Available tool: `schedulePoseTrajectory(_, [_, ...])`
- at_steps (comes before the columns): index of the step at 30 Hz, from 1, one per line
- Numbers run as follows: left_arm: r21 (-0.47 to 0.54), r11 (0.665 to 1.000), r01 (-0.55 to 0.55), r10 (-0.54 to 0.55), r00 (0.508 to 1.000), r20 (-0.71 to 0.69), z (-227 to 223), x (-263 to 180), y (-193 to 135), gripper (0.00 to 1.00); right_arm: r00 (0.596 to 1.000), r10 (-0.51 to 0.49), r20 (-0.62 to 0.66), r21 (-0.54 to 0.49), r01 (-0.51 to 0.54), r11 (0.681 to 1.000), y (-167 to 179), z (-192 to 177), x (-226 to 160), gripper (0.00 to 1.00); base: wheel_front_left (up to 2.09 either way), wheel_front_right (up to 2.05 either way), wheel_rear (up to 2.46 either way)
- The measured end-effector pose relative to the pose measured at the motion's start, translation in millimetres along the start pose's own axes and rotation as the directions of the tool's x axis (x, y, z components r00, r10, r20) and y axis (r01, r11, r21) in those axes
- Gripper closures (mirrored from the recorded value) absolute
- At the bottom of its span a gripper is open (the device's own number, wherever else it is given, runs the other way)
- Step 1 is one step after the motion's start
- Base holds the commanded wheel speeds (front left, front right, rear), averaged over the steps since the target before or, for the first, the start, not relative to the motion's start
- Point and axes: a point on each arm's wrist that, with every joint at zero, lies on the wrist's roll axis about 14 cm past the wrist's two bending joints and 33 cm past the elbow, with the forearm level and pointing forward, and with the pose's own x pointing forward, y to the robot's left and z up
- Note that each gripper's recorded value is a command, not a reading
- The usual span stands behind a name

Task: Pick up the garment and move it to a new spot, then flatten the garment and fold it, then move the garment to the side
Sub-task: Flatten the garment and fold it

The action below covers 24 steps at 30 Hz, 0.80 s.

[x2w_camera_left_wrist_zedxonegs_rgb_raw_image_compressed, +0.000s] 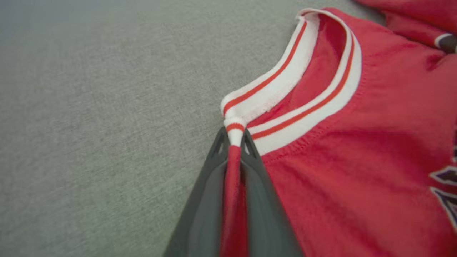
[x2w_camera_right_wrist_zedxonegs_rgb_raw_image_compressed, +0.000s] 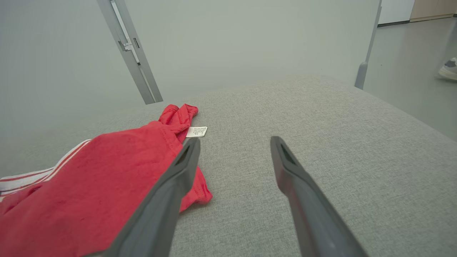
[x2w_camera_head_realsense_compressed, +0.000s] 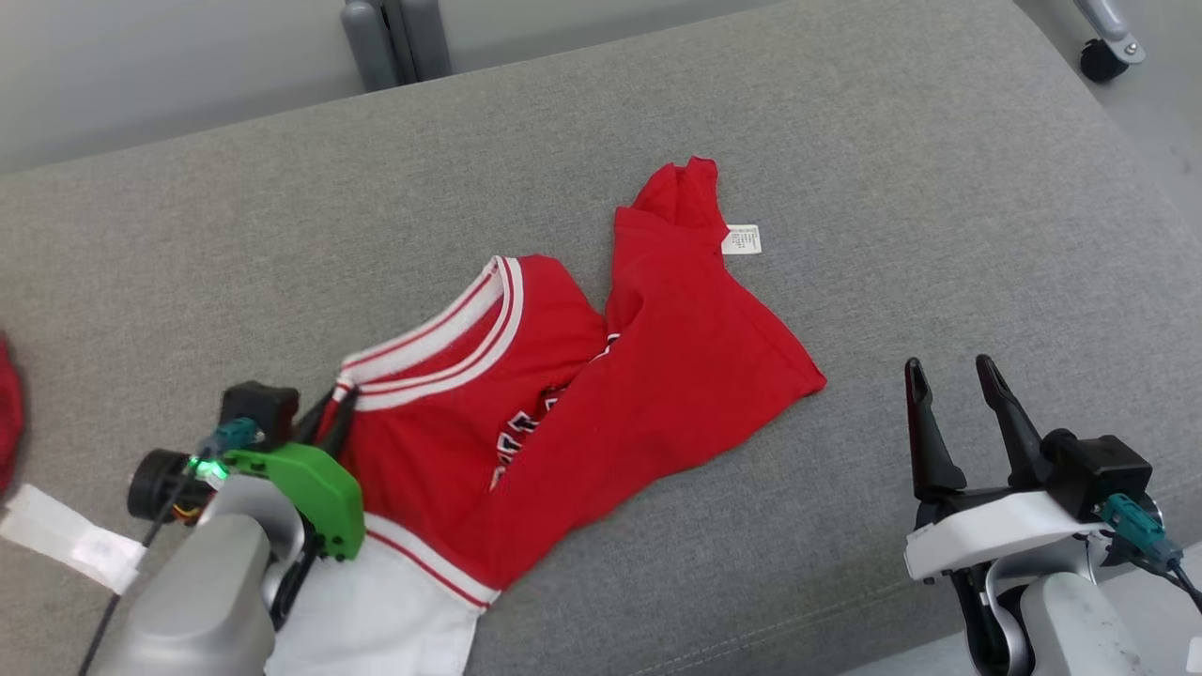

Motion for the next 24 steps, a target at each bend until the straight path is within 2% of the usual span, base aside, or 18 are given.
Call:
schedulePoseTrajectory(3, [-0.022, 0.995, -0.095, 0.096, 0.990, 0.105, 34, -1, 32, 1.00, 1.000, 0.004, 0.006, -0.001, -0.004, 1.000, 1, 2, 1, 0.00, 0.00, 0.00, 0.00])
schedulePoseTrajectory(7, [-0.032, 0.989, -0.145, 0.148, 0.978, 0.150, 48, -7, 46, 1.00, 1.000, 0.011, 0.011, -0.002, -0.011, 1.000, 3, 3, 2, 0.00, 0.00, 0.00, 0.00])
schedulePoseTrajectory(8, [-0.031, 0.989, -0.142, 0.145, 0.977, 0.158, 49, -9, 44, 0.64, 1.000, 0.015, 0.012, -0.002, -0.015, 1.000, 4, 4, 2, 0.00, 0.00, 0.00, 0.00])
schedulePoseTrajectory(9, [-0.037, 0.990, -0.139, 0.143, 0.975, 0.169, 51, -10, 42, 0.05, 1.000, 0.018, 0.012, 0.000, -0.018, 1.000, 6, 4, 2, 0.00, 0.00, 0.00, 0.00])
schedulePoseTrajectory(10, [-0.040, 0.990, -0.135, 0.140, 0.973, 0.185, 54, -12, 39, 0.00, 1.000, 0.021, 0.013, 0.001, -0.021, 1.000, 7, 4, 2, 0.00, 0.00, 0.00, 0.00])
schedulePoseTrajectory(13, [-0.046, 0.989, -0.138, 0.146, 0.954, 0.261, 73, -21, 35, 0.00, 0.999, 0.031, 0.024, 0.006, -0.031, 1.000, 10, 7, 1, 0.00, 0.00, 0.00, 0.00])
schedulePoseTrajectory(18, [-0.102, 0.975, -0.200, 0.223, 0.905, 0.361, 91, -51, 43, 0.00, 0.997, 0.052, 0.050, 0.014, -0.053, 0.998, 17, 16, -2, 0.00, 0.00, 0.00, 0.00])
schedulePoseTrajectory(24, [-0.143, 0.946, -0.290, 0.323, 0.825, 0.464, 105, -104, 55, 0.00, 0.993, 0.098, 0.073, 0.008, -0.099, 0.995, 29, 24, -11, 0.00, 0.00, 0.00, 0.00])
